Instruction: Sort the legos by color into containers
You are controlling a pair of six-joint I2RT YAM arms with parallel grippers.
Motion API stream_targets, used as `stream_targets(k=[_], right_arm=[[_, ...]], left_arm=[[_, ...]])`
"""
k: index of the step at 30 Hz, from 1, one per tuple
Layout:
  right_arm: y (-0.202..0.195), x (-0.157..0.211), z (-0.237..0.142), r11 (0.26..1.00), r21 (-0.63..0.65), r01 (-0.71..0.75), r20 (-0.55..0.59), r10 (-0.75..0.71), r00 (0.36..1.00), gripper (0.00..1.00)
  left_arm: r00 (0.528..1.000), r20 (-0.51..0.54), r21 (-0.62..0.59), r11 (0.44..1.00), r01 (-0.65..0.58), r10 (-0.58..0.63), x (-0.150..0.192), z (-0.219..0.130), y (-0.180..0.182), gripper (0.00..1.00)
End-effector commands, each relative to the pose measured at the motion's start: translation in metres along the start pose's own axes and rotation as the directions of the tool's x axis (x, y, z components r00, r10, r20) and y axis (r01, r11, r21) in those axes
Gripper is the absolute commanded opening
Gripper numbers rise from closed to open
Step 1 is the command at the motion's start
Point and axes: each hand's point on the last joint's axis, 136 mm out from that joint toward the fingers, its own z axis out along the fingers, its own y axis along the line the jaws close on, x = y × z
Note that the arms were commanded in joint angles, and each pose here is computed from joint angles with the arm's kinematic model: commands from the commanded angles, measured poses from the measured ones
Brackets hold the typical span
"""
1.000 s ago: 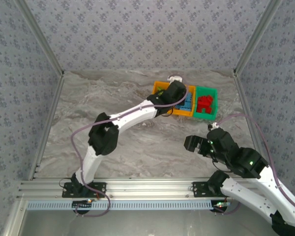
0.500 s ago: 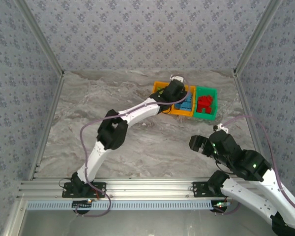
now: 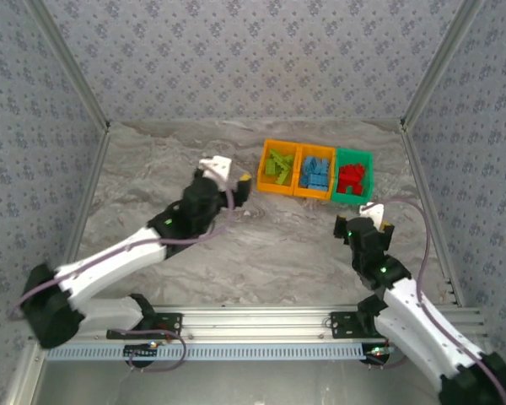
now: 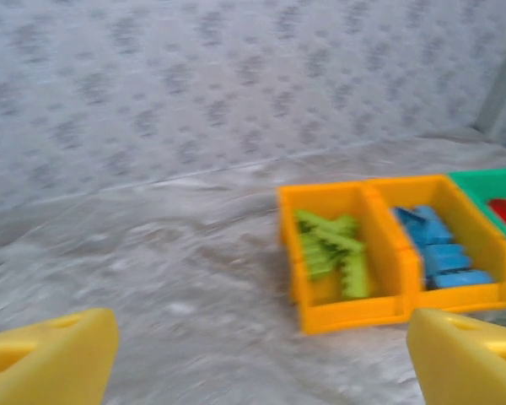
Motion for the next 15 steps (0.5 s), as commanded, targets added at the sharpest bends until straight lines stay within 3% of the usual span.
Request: stream_targets(k=[1,6,11,12,14,15], right_arm=[[0.000,-0.054,0.022,0.992,-0.095,-0.080,0.185,0.097,0.978,1.00],[0.003,-0.046,0.071,0.997,-0.074,0.017,0.183,-0.003,0.983,1.00],[0.022,-0.030,0.105,0.990,-0.125,0.069,0.181,-0.045,0.982,1.00],[0.024,-0.032,0.111,0.989,-0.127,0.070,0.231,-0.039,0.972,1.00],[0.027,-0.023,0.113,0.982,-0.169,0.082,0.122,-0.062,0.991,1.00],[0.031,-0.030,0.118,0.976,-0.204,0.070,0.159,-0.038,0.986,1.00]], left_arm=[[0.994,-0.061,-0.199,0.975,-0.098,0.087,0.040,-0.030,0.070,0.93],[1.000,-0.005,-0.418,0.908,-0.016,0.016,0.080,-0.066,0.151,0.94],[1.000,0.021,-0.488,0.873,-0.007,0.020,0.112,-0.068,0.181,0.97],[1.000,0.006,-0.485,0.874,-0.024,0.031,0.122,-0.065,0.184,0.99],[0.999,-0.018,-0.506,0.862,-0.032,0.027,0.137,-0.061,0.196,0.99],[0.999,-0.034,-0.509,0.860,-0.034,0.020,0.143,-0.058,0.201,0.99]])
